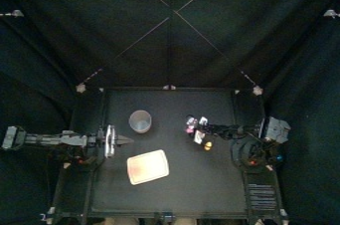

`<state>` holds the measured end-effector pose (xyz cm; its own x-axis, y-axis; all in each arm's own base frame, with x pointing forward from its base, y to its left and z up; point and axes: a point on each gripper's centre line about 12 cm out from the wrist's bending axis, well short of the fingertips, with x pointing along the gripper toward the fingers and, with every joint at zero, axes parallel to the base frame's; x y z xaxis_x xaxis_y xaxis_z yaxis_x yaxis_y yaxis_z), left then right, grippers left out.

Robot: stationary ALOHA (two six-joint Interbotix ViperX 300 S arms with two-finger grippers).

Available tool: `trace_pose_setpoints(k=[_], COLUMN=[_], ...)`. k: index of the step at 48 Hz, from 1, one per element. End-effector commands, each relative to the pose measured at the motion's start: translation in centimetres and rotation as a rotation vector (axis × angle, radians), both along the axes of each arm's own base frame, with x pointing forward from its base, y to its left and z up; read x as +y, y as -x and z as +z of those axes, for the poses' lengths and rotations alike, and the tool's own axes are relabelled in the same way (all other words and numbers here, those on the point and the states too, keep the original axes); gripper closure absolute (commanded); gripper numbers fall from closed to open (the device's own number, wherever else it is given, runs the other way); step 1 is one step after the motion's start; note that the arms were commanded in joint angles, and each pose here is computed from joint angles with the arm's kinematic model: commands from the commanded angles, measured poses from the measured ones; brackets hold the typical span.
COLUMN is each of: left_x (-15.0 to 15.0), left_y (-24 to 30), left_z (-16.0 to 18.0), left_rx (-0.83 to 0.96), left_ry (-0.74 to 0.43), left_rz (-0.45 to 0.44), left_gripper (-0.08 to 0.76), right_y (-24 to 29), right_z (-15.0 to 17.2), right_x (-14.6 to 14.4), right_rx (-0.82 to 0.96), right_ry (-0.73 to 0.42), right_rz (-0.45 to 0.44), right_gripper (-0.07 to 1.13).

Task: Pick the pink ball then place it in the grey bowl
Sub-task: Place pink ball in the grey bowl

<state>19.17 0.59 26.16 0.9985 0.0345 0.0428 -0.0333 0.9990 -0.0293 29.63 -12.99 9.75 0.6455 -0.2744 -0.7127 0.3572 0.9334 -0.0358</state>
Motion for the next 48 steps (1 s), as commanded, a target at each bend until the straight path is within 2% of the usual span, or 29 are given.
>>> trace_pose_setpoints(k=[1,7,13,18,23,33,40,48], left_x=[0.0,0.1,0.3,0.4,0.6,0.6,0.7,0.8], left_y=[-0.2,-0.2,-0.2,-0.2,-0.2,-0.1,-0.1,0.0], left_z=[0.6,0.5,0.6,0.5,0.5,0.2,0.1,-0.1], left_rx=[-0.018,-0.017,-0.020,-0.017,-0.015,-0.009,-0.005,0.000], left_ry=[0.001,0.001,-0.001,0.001,0.002,0.002,0.003,0.003], left_rz=[0.002,0.005,0.013,0.022,0.029,0.032,0.038,0.040], left_gripper=[0.656,0.656,0.656,0.656,0.656,0.656,0.656,0.656], right_y=[-1.5,-5.3,-10.3,-13.9,-17.2,-22.9,-25.1,-26.2], right_z=[1.7,4.6,9.1,12.3,13.8,13.4,11.6,10.1], right_x=[-0.3,1.4,2.6,2.8,2.3,-0.3,-2.8,-3.3], right_rx=[-0.057,-0.148,-0.281,-0.371,-0.417,-0.449,-0.373,-0.282], right_ry=[0.023,0.059,0.117,0.178,0.230,0.252,0.234,0.198], right_rz=[0.009,0.093,0.173,0.224,0.257,0.231,0.188,0.170], right_gripper=[0.39,0.40,0.40,0.40,0.40,0.40,0.40,0.33])
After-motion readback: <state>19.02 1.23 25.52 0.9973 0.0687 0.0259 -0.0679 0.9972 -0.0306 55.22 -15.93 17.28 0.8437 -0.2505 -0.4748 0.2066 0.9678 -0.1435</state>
